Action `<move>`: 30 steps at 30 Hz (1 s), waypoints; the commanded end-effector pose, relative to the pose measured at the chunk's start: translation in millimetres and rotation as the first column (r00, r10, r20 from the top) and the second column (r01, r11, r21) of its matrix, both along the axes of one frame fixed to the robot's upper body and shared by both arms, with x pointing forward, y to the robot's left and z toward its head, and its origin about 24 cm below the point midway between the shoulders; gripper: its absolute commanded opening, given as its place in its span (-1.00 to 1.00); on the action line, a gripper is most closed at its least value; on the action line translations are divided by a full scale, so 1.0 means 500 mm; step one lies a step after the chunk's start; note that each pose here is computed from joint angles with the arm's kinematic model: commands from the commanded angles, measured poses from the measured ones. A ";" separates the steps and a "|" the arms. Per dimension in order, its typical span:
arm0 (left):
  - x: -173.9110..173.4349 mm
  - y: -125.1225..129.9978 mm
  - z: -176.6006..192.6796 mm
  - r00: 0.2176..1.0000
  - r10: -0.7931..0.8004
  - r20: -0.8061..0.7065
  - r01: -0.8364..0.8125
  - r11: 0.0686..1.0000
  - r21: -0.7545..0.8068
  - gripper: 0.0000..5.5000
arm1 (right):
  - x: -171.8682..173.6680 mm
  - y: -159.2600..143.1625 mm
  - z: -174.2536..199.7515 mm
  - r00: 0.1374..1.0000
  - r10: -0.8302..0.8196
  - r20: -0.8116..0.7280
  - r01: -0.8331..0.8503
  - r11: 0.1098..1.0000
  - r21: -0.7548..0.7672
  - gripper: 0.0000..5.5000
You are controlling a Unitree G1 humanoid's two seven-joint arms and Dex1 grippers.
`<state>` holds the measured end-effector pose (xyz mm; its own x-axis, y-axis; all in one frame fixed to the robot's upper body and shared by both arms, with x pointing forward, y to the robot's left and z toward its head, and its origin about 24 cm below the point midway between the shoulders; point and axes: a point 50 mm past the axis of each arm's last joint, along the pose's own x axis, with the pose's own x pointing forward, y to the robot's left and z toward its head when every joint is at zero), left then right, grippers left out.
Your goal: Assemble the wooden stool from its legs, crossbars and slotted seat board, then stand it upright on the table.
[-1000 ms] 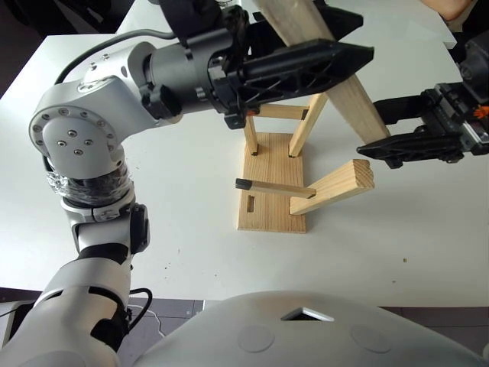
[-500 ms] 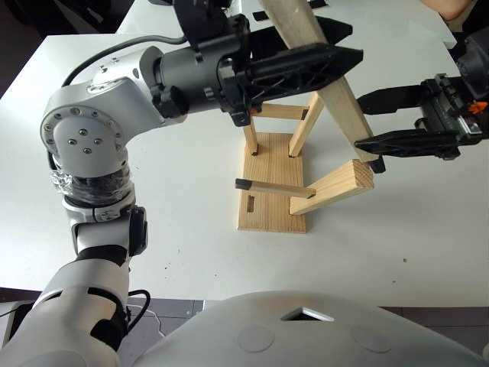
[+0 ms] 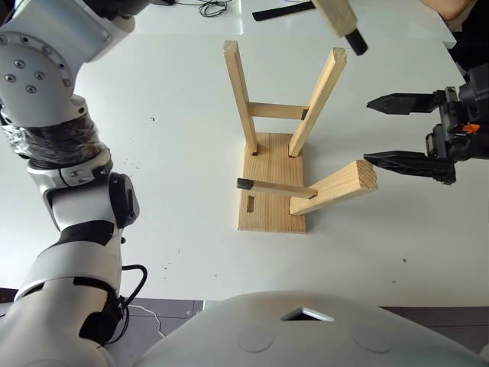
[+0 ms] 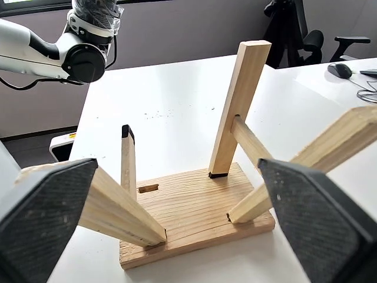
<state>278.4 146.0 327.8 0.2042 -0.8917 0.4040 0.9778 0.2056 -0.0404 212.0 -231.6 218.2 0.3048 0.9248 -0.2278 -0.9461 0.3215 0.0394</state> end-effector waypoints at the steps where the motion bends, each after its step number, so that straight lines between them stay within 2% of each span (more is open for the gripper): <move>1: -0.020 0.053 0.008 0.996 0.036 0.081 -0.052 0.979 0.196 -0.26 | -0.053 -0.033 -0.039 0.987 -0.149 -0.067 0.147 0.989 -0.027 0.88; 3: -0.034 0.076 0.002 0.994 0.022 0.104 -0.052 0.957 0.286 -0.26 | -0.093 -0.046 -0.056 0.971 -0.221 -0.086 0.220 0.975 -0.025 0.88; 7: -0.046 0.108 -0.037 0.997 -0.066 0.029 0.049 0.917 0.397 -0.26 | -0.156 -0.057 -0.075 0.938 -0.331 -0.102 0.330 0.944 -0.027 0.88; 10: -0.041 0.136 -0.068 0.998 -0.026 0.064 -0.005 0.899 0.439 -0.26 | -0.180 -0.055 -0.085 0.931 -0.345 -0.117 0.340 0.939 -0.056 0.88; 16: -0.067 0.141 -0.180 0.993 0.012 0.117 -0.070 0.859 0.507 -0.26 | -0.177 -0.063 -0.099 0.935 -0.327 -0.137 0.314 0.943 -0.111 0.88; 22: -0.100 0.142 -0.253 0.992 0.082 0.096 -0.117 0.888 0.446 -0.26 | -0.168 -0.066 -0.104 0.944 -0.301 -0.134 0.281 0.948 -0.146 0.88; 27: -0.138 0.150 -0.299 0.999 0.043 -0.004 -0.037 0.900 0.435 -0.26 | -0.163 -0.071 -0.108 0.946 -0.297 -0.130 0.275 0.947 -0.164 0.88; 30: -0.156 0.149 -0.316 1.000 0.011 -0.001 -0.010 0.915 0.403 -0.26 | -0.157 -0.071 -0.107 0.951 -0.283 -0.126 0.259 0.950 -0.175 0.88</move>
<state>207.2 221.6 171.6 0.2488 -0.9683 -0.0223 0.9683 0.2482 0.0278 129.9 -267.2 161.9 0.5015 0.7632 -0.4076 -0.7965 0.5911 0.1268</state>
